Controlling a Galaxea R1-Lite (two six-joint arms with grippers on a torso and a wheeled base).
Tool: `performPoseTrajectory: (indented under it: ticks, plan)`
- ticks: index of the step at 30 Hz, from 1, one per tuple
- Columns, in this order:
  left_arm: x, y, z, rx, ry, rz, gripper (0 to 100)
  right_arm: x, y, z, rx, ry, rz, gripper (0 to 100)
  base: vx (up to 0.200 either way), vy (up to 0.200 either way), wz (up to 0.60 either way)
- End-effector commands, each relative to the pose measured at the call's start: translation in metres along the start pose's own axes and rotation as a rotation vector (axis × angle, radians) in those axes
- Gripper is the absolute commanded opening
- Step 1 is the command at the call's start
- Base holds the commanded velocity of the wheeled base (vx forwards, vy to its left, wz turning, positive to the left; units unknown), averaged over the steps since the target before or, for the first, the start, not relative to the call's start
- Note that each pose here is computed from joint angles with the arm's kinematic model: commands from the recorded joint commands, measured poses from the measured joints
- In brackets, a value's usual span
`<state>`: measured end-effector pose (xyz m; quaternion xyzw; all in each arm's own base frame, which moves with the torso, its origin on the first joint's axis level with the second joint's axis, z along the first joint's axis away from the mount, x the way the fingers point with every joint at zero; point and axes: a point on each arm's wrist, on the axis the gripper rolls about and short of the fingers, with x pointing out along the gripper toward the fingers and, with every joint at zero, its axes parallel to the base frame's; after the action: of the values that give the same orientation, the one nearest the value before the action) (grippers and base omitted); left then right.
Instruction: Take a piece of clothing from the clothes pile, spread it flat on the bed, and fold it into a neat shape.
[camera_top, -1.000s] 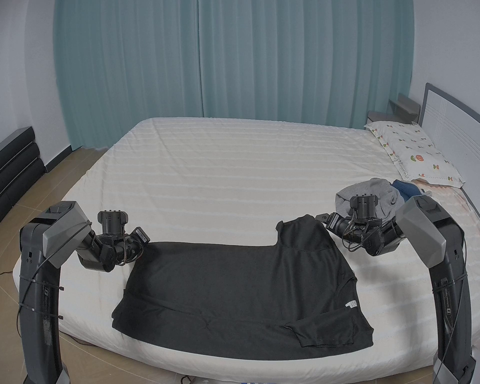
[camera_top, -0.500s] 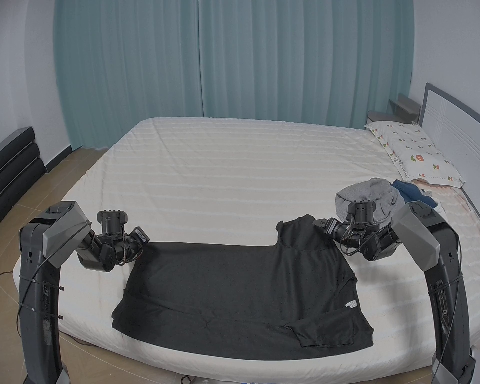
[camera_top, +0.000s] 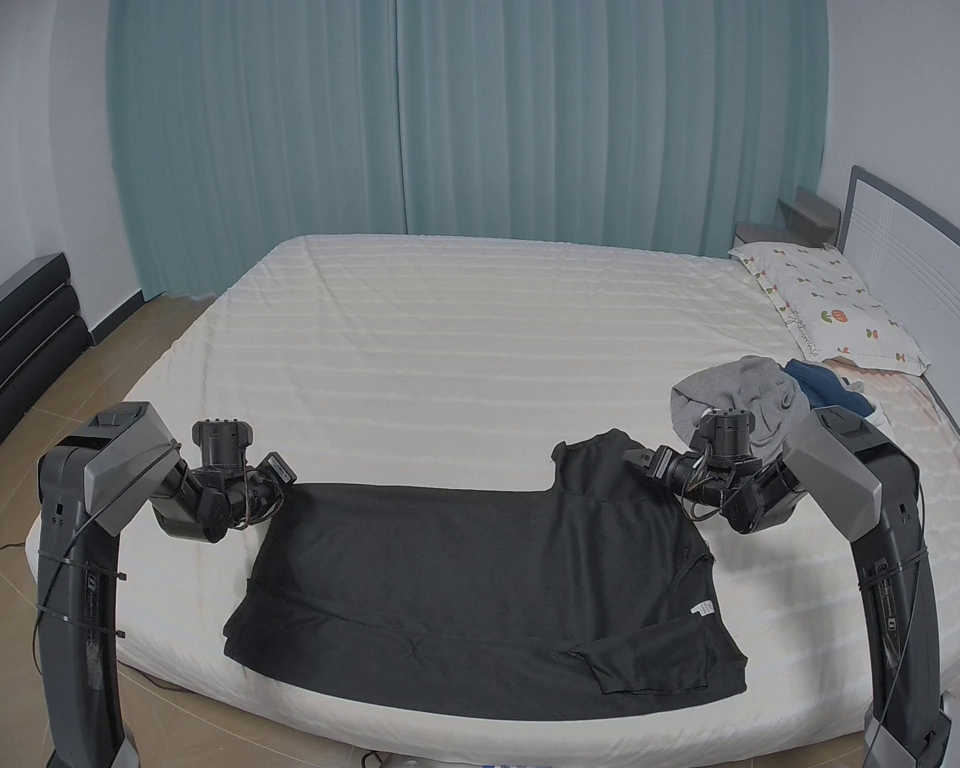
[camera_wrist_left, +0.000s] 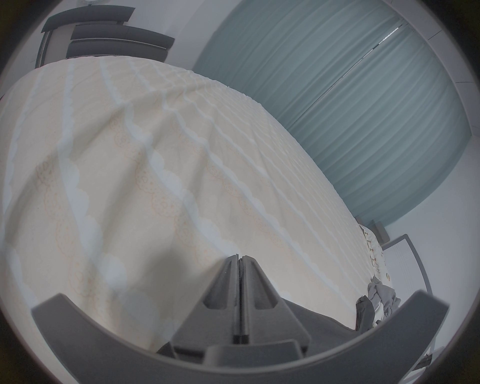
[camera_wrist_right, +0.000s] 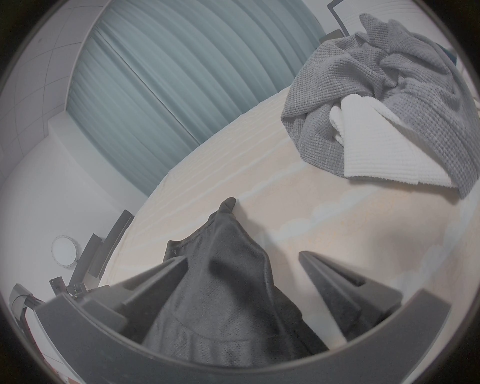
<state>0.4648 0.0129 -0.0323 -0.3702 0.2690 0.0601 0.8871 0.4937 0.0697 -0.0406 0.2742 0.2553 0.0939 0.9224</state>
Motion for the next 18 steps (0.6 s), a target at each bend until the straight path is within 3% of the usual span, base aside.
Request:
performPoseTrajectory:
  ticks: [1,18]
  plan:
    - [0.0,0.001,0.0,-0.002,0.0,0.002,0,-0.002,-0.001,0.002,0.001,-0.002,0.001,0,0.0,0.0,0.0]
    - [0.0,0.001,0.0,-0.001,-0.001,0.001,0,-0.021,-0.006,0.018,0.01,-0.043,0.051,0,0.0,0.0,0.0]
